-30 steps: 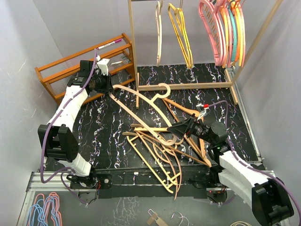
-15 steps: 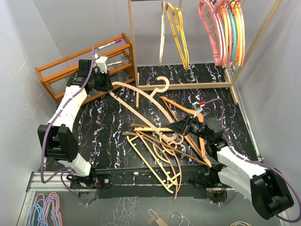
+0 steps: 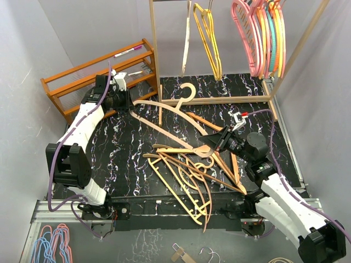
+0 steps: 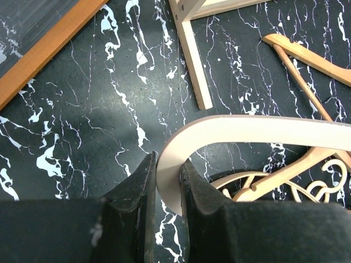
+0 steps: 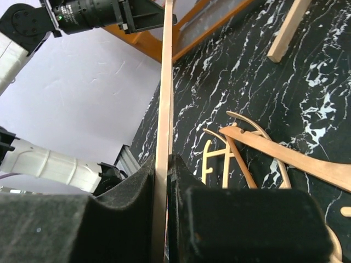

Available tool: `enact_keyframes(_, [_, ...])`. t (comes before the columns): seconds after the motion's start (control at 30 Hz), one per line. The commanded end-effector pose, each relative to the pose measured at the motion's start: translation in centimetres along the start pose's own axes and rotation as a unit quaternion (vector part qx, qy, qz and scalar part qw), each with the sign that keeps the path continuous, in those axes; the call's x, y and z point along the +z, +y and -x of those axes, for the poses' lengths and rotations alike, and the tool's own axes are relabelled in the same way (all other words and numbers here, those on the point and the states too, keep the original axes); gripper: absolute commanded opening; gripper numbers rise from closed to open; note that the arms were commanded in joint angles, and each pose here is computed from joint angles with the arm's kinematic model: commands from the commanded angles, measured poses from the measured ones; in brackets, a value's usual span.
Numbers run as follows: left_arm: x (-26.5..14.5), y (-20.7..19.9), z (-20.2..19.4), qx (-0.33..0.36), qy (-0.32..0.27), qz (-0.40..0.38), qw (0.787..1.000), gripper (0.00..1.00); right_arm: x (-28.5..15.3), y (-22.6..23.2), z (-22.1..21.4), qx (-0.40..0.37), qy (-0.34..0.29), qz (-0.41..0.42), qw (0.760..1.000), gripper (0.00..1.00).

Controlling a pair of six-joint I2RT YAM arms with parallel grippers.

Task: Organize the hangers
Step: Pick up the hanger at the center of the board, then place the hanger at the clothesline.

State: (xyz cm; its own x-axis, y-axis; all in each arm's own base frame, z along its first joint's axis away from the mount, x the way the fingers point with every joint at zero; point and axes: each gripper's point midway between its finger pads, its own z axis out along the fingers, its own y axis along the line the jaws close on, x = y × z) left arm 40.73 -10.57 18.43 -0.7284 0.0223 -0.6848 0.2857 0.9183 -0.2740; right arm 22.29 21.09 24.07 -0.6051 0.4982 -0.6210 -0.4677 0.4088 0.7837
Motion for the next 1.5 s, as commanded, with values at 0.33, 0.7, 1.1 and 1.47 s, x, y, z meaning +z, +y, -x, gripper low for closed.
enact_keyframes(0.33, [-4.5, 0.4, 0.4, 0.038, 0.024, 0.038, 0.998, 0.97, -2.6, 4.7, 5.6, -0.219, 0.058, -0.077, 0.971, 0.08])
enact_keyframes(0.7, [-5.6, 1.7, -0.7, 0.048, 0.013, 0.079, 0.996, 0.98, -2.3, 4.0, 2.3, -0.223, 0.164, -0.058, 0.959, 0.08])
enact_keyframes(1.1, [-6.1, 3.1, -1.0, 0.038, 0.005, 0.099, 0.994, 0.97, 3.4, 12.0, 4.6, -0.318, 0.125, 0.019, 0.940, 0.08])
enact_keyframes(1.47, [-6.7, 3.9, -1.4, 0.026, -0.002, 0.105, 0.994, 0.97, 4.6, 15.1, 18.5, -0.401, -0.050, -0.147, 0.903, 0.08])
